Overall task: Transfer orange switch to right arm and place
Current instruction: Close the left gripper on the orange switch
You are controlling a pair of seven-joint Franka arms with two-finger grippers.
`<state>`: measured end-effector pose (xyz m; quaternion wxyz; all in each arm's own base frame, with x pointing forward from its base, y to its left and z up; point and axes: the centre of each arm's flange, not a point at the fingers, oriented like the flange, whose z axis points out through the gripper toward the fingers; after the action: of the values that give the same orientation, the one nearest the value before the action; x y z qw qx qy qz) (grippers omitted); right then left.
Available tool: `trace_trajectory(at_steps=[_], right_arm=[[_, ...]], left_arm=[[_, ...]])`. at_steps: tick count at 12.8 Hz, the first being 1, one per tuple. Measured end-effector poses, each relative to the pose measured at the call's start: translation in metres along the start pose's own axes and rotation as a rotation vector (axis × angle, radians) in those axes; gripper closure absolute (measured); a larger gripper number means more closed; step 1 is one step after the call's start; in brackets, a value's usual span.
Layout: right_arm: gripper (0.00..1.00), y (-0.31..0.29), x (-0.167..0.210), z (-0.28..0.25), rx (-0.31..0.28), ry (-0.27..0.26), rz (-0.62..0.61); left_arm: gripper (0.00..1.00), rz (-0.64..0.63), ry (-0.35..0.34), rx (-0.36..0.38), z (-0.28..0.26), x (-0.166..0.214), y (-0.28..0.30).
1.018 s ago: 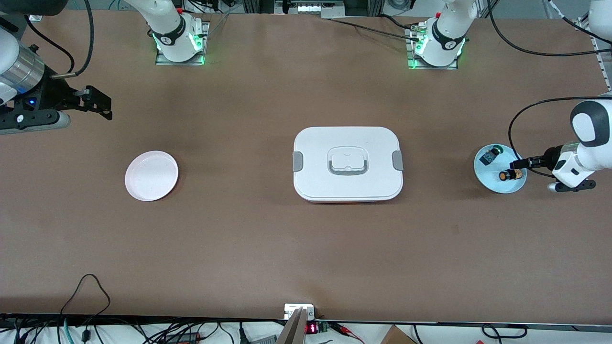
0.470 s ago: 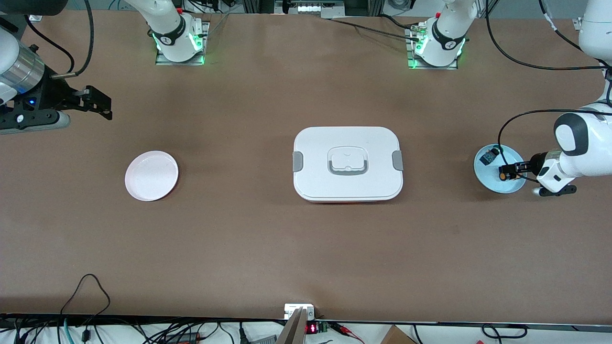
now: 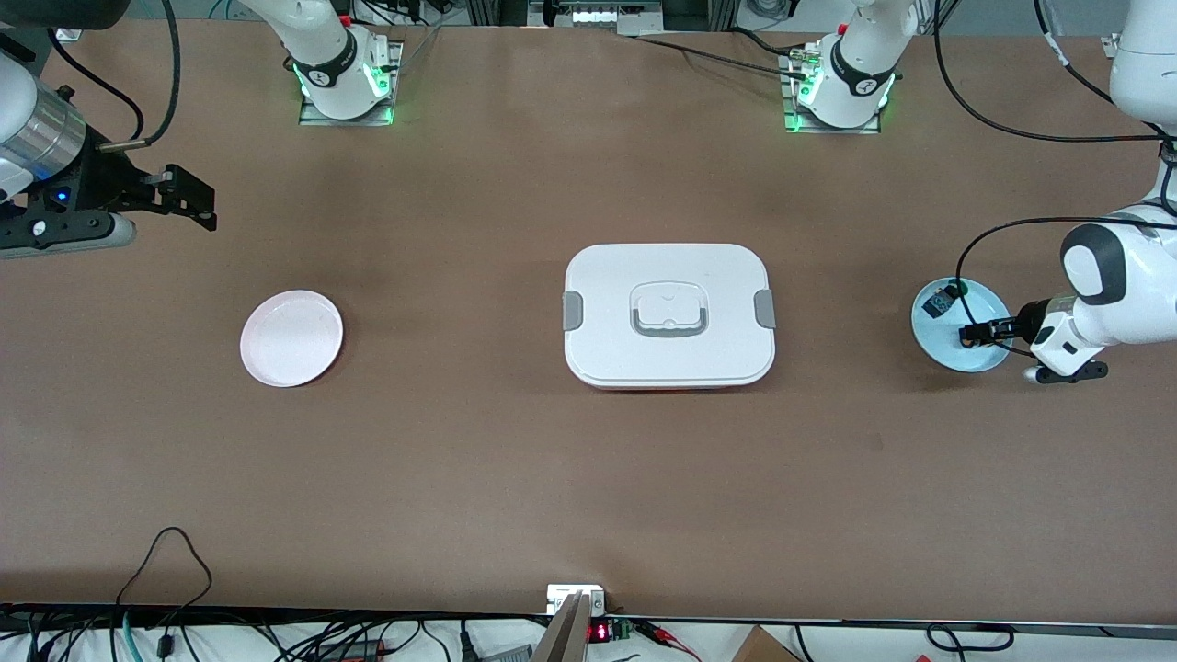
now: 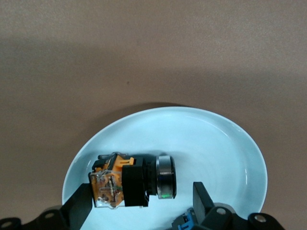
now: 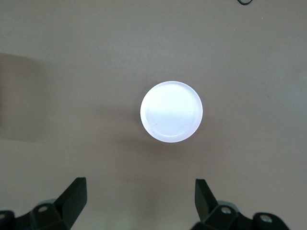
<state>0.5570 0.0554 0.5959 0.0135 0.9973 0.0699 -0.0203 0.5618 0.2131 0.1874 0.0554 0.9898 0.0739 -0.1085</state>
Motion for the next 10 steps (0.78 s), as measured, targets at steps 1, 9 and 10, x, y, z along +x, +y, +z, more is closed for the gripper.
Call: trace_trajectory(at_steps=[1, 9, 10], right_arm=[[0.0, 0.0, 0.0, 0.0, 0.0, 0.0, 0.0], [0.0, -0.0073, 0.0007, -0.0054, 0.002, 0.012, -0.012], [0.0, -0.0088, 0.0007, -0.006, 0.002, 0.013, -0.015]], left_arm=[[0.17, 0.0, 0.001, 0.0, 0.0001, 0.0008, -0.0002], [0.28, 0.014, 0.008, 0.0, -0.0015, 0.0081, 0.0016], [0.28, 0.014, 0.008, 0.0, -0.0016, 0.0081, 0.0016]])
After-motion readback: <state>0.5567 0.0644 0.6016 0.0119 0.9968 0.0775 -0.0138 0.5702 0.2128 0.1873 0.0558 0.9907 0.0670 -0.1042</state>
